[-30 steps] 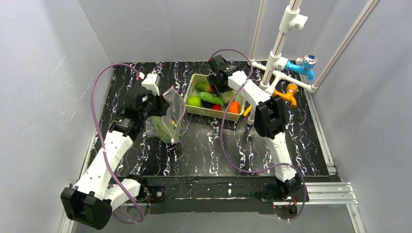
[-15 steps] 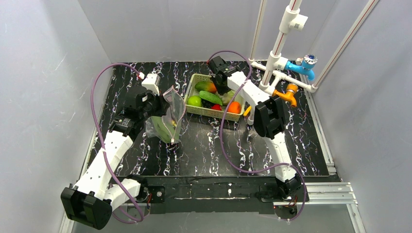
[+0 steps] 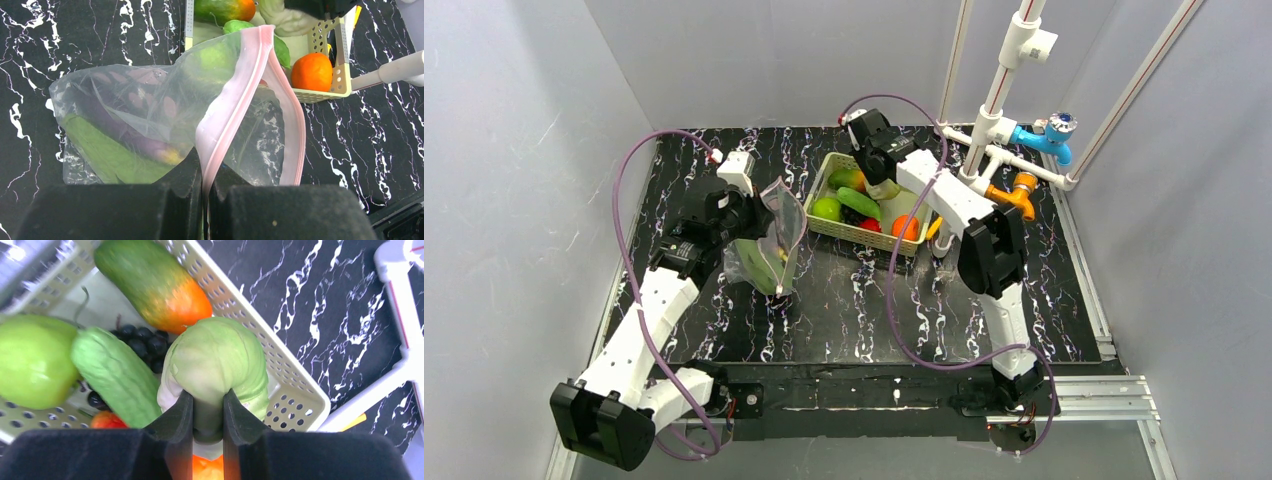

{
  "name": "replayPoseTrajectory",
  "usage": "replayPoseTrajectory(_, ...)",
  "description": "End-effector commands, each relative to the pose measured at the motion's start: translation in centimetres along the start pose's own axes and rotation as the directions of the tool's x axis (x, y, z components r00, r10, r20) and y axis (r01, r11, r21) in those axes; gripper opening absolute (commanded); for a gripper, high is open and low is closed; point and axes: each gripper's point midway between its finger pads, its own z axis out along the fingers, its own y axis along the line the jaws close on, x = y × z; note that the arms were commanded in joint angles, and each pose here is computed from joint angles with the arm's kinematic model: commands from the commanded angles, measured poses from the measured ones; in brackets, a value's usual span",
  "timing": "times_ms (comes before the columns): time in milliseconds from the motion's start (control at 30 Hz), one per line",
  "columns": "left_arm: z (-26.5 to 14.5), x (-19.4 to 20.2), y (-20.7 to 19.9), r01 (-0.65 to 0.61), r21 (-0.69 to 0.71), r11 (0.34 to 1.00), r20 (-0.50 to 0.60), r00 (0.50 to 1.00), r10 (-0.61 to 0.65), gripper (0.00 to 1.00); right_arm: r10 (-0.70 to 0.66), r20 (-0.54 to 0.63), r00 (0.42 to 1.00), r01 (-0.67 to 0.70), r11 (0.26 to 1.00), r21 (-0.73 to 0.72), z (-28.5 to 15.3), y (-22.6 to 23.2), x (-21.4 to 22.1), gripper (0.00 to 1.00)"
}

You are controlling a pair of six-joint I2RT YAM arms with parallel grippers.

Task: Place the food in the zip-top bag and seal the zipper
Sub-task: Pick up the fake vegetable from the bin, then place the fake vegetable in the zipper food storage bag.

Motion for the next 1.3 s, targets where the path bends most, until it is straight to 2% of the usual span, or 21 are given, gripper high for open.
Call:
replayPoseTrajectory(0,0.2,-0.7,0.2,-0.008,-0.009,1.000,0.020,1.000,0.008,0.00,0.074,0.199,0.977,-0.066,0.997,-0.044,-5.7,-0.1,-5.9,0.01)
replayPoseTrajectory(333,0.9,-0.1,-1.0,-0.015,0.066,0.998,-0.022,1.000,0.017,0.00,0.188,0.276,0.943,-0.157,0.979,-0.132,-10.6,1.5,-7.1,0.01)
replayPoseTrajectory(467,1.1,0.0,-1.6,-0.022,0.110,0.994,-0.035,0.999,0.026,0.00,0.186,0.297,0.937,-0.147,0.978,-0.149,-12.9,2.3,-8.4,0.01)
replayPoseTrajectory(633,1.1,0.0,-1.7,-0.017,0.110,0.994,-0.035,0.999,0.021,0.00,0.169,0.366,0.915,-0.108,0.978,-0.181,-18.2,4.9,-9.4,0.01)
replayPoseTrajectory(833,0.7,-0.5,-1.4,-0.005,0.099,0.995,-0.017,1.000,0.006,0.00,0.235,0.452,0.861,-0.116,0.955,-0.274,-25.2,8.8,-8.9,0.01)
replayPoseTrajectory(1067,0.4,-1.1,-0.7,-0.002,0.090,0.996,0.009,1.000,0.002,0.00,0.359,0.479,0.801,-0.156,0.898,-0.412,-30.9,11.6,-8.4,0.01)
replayPoseTrajectory(1167,0.1,-1.6,-0.7,0.016,0.109,0.994,0.026,0.999,-0.018,0.00,0.412,0.464,0.784,-0.151,0.852,-0.502,-31.7,13.6,-8.7,0.01)
replayPoseTrajectory(1267,-0.4,-1.9,-1.2,0.006,0.140,0.990,0.049,0.999,-0.013,0.00,0.513,0.437,0.739,-0.183,0.776,-0.603,-32.0,15.2,-9.2,0.01)
